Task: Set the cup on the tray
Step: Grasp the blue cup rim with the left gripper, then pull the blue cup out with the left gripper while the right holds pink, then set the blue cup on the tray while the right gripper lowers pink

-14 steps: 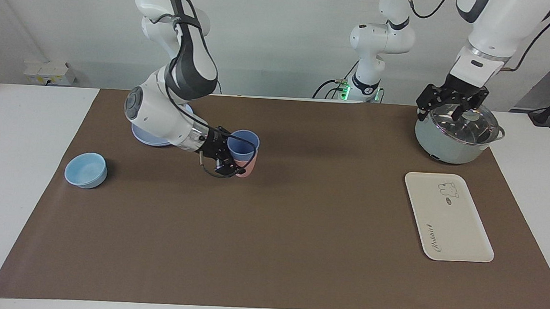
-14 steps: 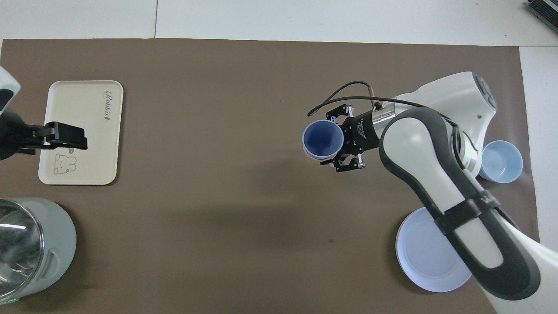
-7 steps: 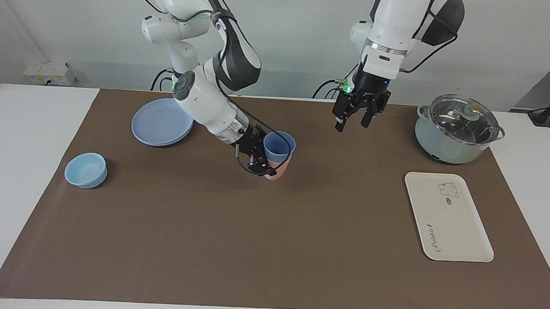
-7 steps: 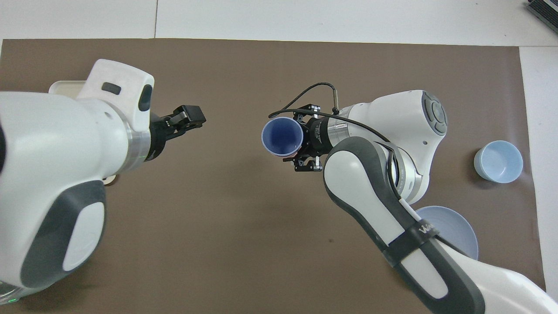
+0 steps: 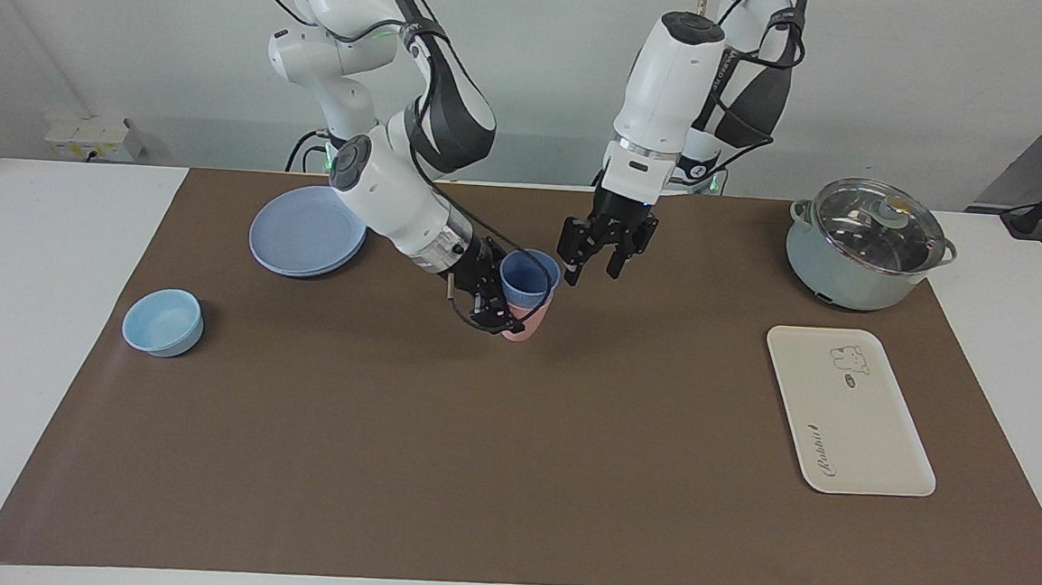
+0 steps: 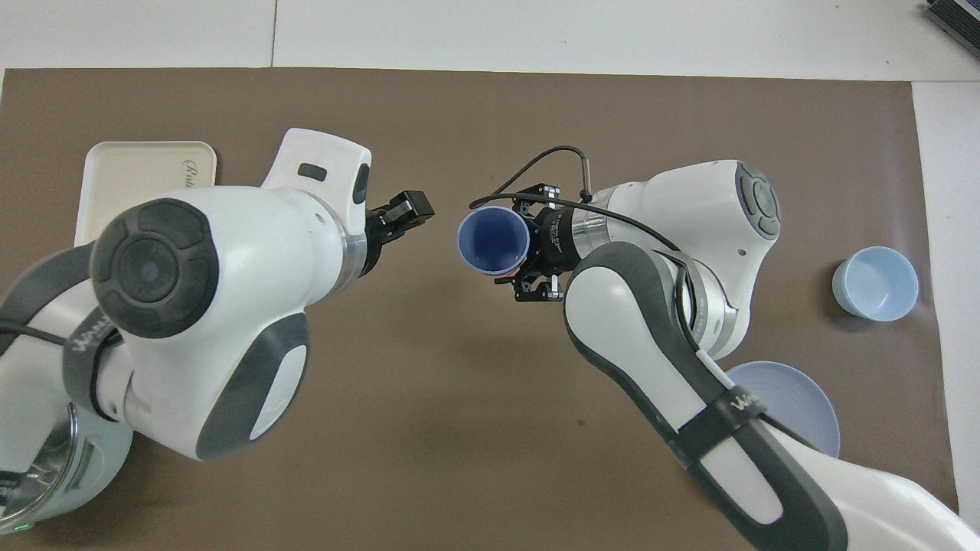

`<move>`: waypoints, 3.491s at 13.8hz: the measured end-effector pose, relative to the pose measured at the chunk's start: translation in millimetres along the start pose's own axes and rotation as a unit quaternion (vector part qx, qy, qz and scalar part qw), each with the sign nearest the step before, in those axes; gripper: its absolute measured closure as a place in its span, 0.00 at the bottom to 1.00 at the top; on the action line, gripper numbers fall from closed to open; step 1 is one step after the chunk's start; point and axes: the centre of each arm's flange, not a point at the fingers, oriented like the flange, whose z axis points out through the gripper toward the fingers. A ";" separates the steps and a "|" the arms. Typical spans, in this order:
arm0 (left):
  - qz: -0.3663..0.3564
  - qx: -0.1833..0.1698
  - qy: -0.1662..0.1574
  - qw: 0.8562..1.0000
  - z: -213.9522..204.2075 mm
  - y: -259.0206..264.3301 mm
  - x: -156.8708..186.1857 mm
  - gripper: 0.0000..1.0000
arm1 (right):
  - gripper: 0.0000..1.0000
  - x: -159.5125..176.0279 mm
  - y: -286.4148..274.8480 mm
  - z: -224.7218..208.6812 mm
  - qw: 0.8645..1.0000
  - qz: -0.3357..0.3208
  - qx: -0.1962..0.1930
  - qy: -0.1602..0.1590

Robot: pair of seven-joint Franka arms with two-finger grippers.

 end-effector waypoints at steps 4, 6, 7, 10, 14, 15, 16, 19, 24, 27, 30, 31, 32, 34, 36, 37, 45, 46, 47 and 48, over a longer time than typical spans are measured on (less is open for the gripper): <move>-0.003 -0.011 0.006 1.000 -2.1 3.5 -0.6 0.22 | 0.20 0.3 0.2 0.4 1.000 0.000 0.000 0.000; 0.009 -0.012 0.002 1.000 -1.2 10.9 -13.8 0.24 | 0.20 0.4 0.2 0.4 1.000 0.000 0.000 0.000; 0.017 -0.012 -0.003 1.000 0.9 15.5 -24.3 0.25 | 0.20 0.4 0.2 0.4 1.000 0.000 0.000 0.000; 0.027 -0.002 -0.013 1.000 13.5 15.2 -41.0 0.33 | 0.20 0.4 0.2 0.4 1.000 0.000 0.000 0.000; 0.020 -0.008 -0.006 1.000 14.1 11.7 -33.1 0.73 | 0.20 0.5 0.4 0.8 1.000 0.000 -0.001 0.000; 0.020 -0.013 -0.003 1.000 13.1 12.8 -32.5 0.84 | 0.20 -0.2 0.8 1.2 1.000 0.000 -0.001 0.000; 0.014 -0.014 -0.002 1.000 13.0 12.3 -31.0 0.96 | 0.20 0.7 -0.1 0.2 1.000 0.001 0.001 0.001; 0.002 -0.016 -0.002 1.000 8.8 15.0 -30.4 0.96 | 0.20 2.2 -1.4 -1.3 1.000 0.002 0.004 0.001; 0.002 0.003 -0.015 1.000 -60.1 35.1 -20.3 0.96 | 0.20 13.9 -7.0 -7.8 1.000 0.011 0.009 0.003; -0.005 0.027 -0.023 0.999 -103.9 26.9 -9.6 0.96 | 0.20 41.7 -17.4 -23.7 1.000 0.016 0.009 0.004; 0.001 0.059 -0.016 0.998 -123.5 -28.1 51.0 0.96 | 0.20 99.8 -29.6 -56.0 1.000 0.016 -0.009 0.000; 0.013 0.071 -0.013 0.997 -123.0 -62.0 85.8 0.96 | 0.20 126.9 -32.2 -70.7 1.000 0.009 -0.016 -0.004; 0.024 0.083 -0.012 0.996 -120.5 -108.2 125.4 0.96 | 0.20 157.2 -33.2 -86.7 1.000 0.004 -0.019 -0.007; 0.027 0.075 0.000 0.997 -117.6 -208.7 190.9 0.96 | 0.20 213.6 -30.1 -114.8 1.000 0.005 -0.018 -0.014; 0.037 0.055 0.017 0.998 -112.3 -304.3 229.6 0.96 | 0.20 261.2 -23.0 -137.3 1.000 -0.010 -0.015 -0.022; 0.045 0.042 0.019 0.998 -105.4 -346.9 240.5 0.96 | 0.20 283.2 -19.1 -144.0 1.000 -0.015 -0.012 -0.024; 0.131 0.038 0.029 0.990 44.7 -461.4 267.7 0.96 | 0.20 360.9 -14.8 -109.8 0.999 -0.007 -0.012 -0.041; 0.135 0.040 0.030 0.990 52.2 -463.7 267.9 0.96 | 0.20 361.0 -14.9 -109.9 0.999 -0.006 -0.011 -0.040; 0.138 0.041 0.032 0.989 56.0 -464.1 268.5 0.95 | 0.20 361.4 -15.4 -110.4 0.999 -0.002 -0.009 -0.038; 0.141 0.041 0.035 0.989 55.9 -462.0 269.0 0.87 | 0.20 361.9 -16.3 -111.3 0.999 0.005 -0.005 -0.035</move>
